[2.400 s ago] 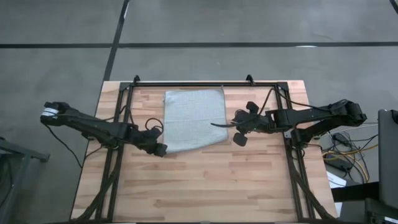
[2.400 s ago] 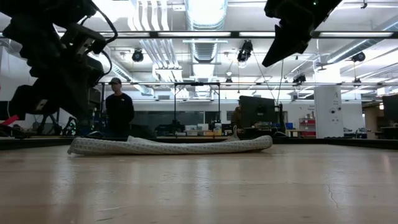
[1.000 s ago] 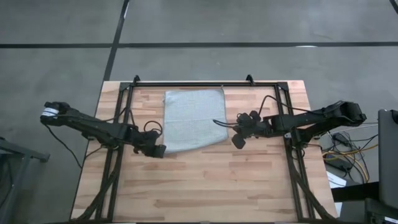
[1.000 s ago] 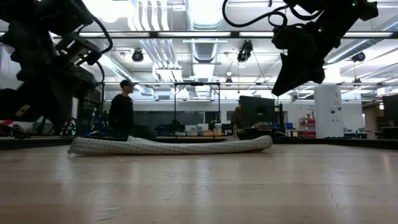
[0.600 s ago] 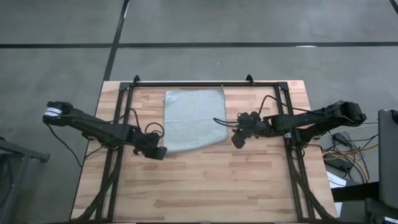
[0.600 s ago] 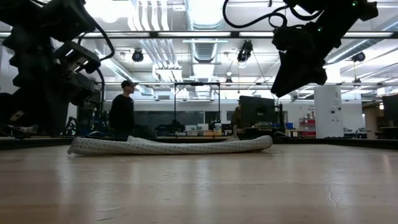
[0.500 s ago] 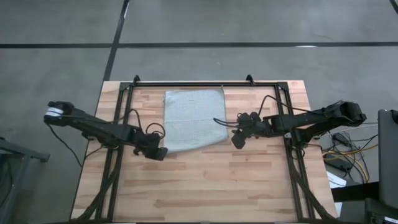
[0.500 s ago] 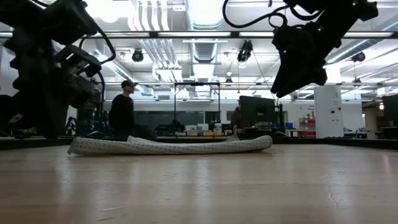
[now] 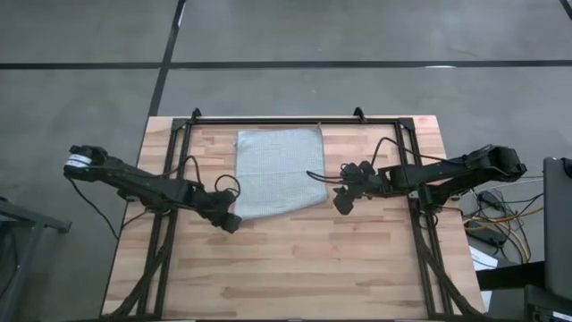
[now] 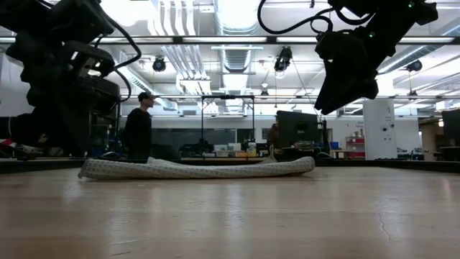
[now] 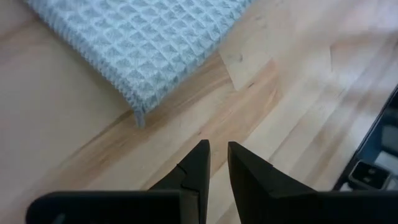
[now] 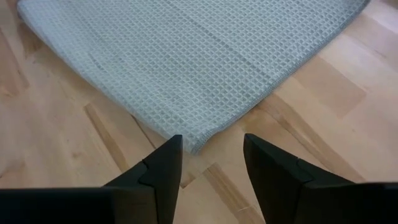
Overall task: Roll towel
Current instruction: Fold the gray towel on the table
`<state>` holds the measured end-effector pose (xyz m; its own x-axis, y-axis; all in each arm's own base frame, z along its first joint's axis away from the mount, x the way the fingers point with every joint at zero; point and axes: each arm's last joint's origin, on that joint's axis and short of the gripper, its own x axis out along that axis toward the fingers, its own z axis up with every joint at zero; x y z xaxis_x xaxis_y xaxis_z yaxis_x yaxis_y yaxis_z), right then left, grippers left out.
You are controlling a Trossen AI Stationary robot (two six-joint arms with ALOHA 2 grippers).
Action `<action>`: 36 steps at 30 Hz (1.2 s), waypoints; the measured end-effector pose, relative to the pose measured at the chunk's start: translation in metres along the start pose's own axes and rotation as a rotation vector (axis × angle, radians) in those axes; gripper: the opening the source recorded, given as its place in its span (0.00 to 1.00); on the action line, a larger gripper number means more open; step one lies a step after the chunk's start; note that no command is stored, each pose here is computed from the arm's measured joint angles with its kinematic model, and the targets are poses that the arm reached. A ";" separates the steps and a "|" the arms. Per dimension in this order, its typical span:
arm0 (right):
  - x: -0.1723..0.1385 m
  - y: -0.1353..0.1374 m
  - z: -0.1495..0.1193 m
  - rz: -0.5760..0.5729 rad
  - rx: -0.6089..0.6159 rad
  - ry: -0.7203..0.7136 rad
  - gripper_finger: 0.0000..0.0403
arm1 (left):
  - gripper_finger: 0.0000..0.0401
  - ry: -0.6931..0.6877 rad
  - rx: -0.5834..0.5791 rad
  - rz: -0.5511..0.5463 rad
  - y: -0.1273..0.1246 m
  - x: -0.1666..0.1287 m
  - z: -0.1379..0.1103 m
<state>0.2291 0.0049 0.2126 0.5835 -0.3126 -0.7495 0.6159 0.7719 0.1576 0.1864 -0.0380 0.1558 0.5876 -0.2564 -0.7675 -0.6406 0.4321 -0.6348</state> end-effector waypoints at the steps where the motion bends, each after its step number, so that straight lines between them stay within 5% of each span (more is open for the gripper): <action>1: 0.000 0.000 0.000 0.000 0.000 0.000 0.42 | 0.15 0.002 0.017 -0.001 0.000 0.000 0.000; 15: 0.000 0.000 0.000 0.002 0.004 -0.003 0.42 | 0.15 0.098 -0.178 -0.046 -0.003 0.000 -0.002; 24: 0.000 0.000 0.000 0.002 0.005 -0.003 0.41 | 0.15 -0.103 0.070 -0.039 -0.008 -0.004 -0.005; 29: 0.000 0.000 0.000 0.002 0.005 -0.003 0.42 | 0.15 -0.098 0.166 0.017 -0.003 -0.010 -0.012; 36: 0.000 0.000 0.001 0.002 0.005 -0.004 0.41 | 0.15 -0.138 0.169 0.024 -0.003 -0.014 -0.013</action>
<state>0.2295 0.0049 0.2131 0.5865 -0.3131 -0.7470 0.6174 0.7697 0.1622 0.1742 -0.0470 0.1671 0.6423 -0.1284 -0.7556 -0.5703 0.5786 -0.5831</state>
